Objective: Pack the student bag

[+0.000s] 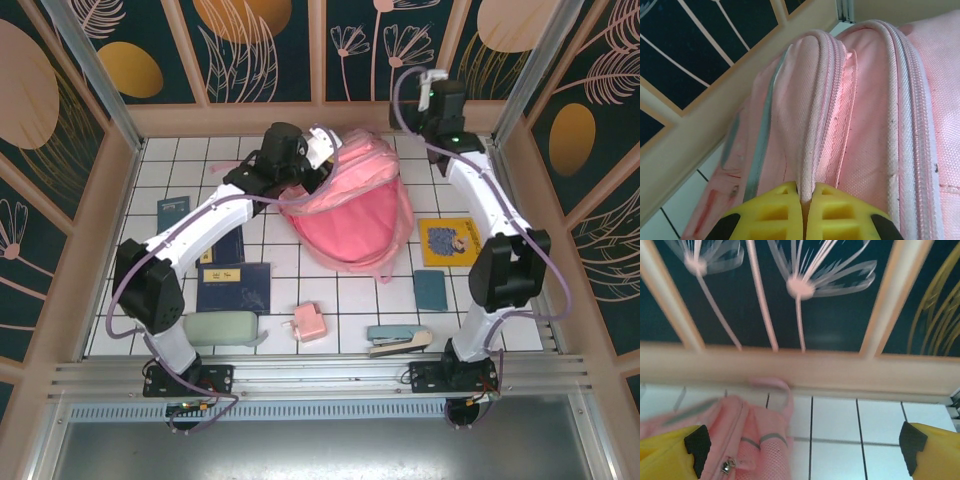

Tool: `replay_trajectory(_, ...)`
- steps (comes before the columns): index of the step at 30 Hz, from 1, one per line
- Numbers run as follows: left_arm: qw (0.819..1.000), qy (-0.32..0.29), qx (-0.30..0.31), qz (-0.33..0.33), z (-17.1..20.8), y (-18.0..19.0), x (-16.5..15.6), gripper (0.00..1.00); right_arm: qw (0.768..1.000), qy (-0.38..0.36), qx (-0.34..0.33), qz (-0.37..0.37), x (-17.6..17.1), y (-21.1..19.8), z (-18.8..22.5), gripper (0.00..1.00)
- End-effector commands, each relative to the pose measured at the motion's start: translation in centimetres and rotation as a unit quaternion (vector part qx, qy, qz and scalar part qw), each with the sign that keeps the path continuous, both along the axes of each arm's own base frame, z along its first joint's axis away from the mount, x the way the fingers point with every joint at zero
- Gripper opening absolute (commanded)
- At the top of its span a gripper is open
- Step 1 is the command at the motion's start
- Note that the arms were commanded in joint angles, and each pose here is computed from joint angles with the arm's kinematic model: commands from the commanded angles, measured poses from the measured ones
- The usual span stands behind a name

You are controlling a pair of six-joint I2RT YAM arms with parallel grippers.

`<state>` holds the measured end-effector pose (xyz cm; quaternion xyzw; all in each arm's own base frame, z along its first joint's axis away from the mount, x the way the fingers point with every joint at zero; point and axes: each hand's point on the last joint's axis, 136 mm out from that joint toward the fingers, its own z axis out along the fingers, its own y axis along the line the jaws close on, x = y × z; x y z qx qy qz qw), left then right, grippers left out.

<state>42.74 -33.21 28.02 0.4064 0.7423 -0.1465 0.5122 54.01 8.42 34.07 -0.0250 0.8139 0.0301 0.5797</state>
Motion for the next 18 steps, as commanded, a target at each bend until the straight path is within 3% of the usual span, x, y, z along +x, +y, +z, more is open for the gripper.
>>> replay_trajectory(1,0.995,-0.023,-0.093,0.017,5.6,-1.0,1.6,0.00,0.991,-0.002,0.131,-0.004,-3.1,-2.0,2.2,0.99)
replay_trajectory(4,0.993,0.017,-0.110,0.039,4.7,-1.1,2.7,0.00,0.954,0.021,0.294,0.049,-4.2,-3.1,1.6,0.96)
replay_trajectory(6,0.989,0.056,-0.126,0.063,4.0,-0.9,3.9,0.00,0.937,0.073,0.339,0.048,-4.9,-2.9,-0.1,0.92)
replay_trajectory(9,0.975,0.123,-0.145,0.112,2.2,-0.2,5.9,0.00,0.944,0.148,0.294,0.001,-7.3,-0.7,-3.6,0.93)
replay_trajectory(12,0.965,0.173,-0.141,0.139,-0.4,0.2,6.8,0.00,0.952,0.208,0.226,-0.003,-12.2,2.8,-7.3,0.97)
replay_trajectory(15,0.960,0.178,-0.140,0.163,-1.7,1.4,6.4,0.00,0.933,0.292,0.185,0.097,-19.2,8.3,-10.6,0.90)
replay_trajectory(18,0.956,0.178,-0.147,0.184,-2.1,2.5,6.1,0.00,0.913,0.363,0.113,0.151,-26.5,11.8,-14.0,0.88)
